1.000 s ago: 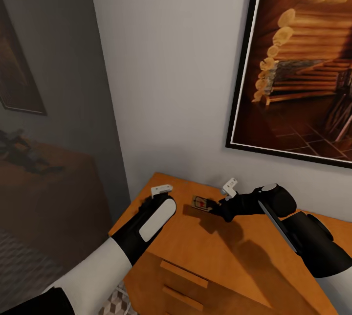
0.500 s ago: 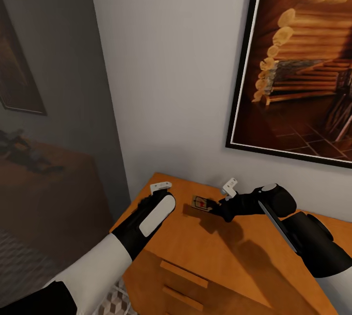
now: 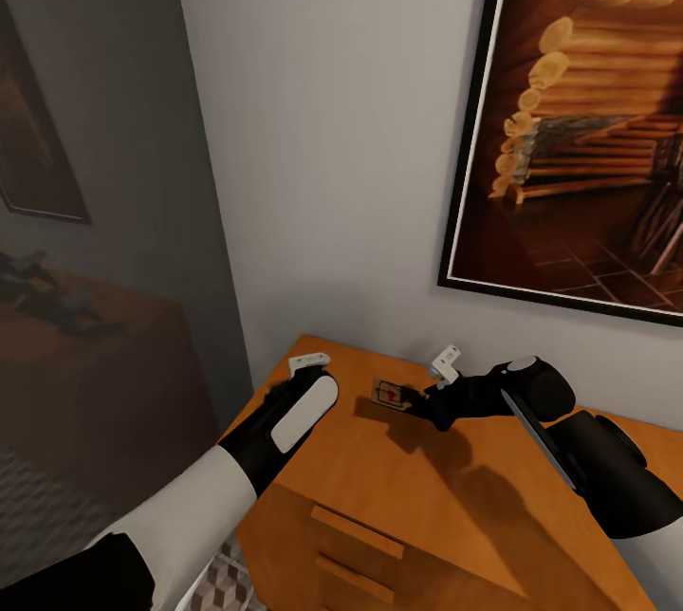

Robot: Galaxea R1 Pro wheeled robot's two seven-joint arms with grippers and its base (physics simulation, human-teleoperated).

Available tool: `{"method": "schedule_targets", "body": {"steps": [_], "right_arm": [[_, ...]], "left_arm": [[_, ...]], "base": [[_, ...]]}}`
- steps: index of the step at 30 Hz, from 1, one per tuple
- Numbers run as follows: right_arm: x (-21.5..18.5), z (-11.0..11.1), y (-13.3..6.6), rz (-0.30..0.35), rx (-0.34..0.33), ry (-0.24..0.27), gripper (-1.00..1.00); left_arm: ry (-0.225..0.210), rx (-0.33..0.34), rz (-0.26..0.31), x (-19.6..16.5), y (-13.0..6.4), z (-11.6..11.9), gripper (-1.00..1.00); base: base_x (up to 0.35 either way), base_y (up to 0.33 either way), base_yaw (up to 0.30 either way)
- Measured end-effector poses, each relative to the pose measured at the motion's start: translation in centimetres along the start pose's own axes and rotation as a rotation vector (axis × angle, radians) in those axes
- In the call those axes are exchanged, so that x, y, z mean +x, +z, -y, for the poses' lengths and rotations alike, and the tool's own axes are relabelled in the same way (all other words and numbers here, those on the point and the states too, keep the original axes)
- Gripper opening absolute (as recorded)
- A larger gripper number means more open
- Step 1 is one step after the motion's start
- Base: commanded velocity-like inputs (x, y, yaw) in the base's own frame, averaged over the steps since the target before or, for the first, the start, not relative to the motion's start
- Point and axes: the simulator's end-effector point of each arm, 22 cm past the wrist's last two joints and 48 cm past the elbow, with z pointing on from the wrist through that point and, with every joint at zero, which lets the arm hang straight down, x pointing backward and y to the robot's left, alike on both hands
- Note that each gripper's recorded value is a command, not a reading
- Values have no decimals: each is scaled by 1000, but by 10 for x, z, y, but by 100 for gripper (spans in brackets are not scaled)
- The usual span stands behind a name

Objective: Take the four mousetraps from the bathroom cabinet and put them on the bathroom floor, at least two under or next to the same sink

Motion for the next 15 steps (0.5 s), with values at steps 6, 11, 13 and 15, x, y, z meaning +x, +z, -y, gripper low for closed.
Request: {"method": "schedule_targets", "body": {"steps": [6,11,13,15], "right_arm": [[0,0,0,0,0,0,-100],[0,0,0,0,0,0,-100],[0,0,0,0,0,0,-100],[0,0,0,1,0,0,-100]], "left_arm": [[-31,17,4,0,2,4,100],[-46,19,6,0,3,4,100],[-46,22,7,0,3,4,100],[-45,27,8,0,3,5,100]], "base": [[0,0,0],[0,0,0],[0,0,0],[0,0,0]]}}
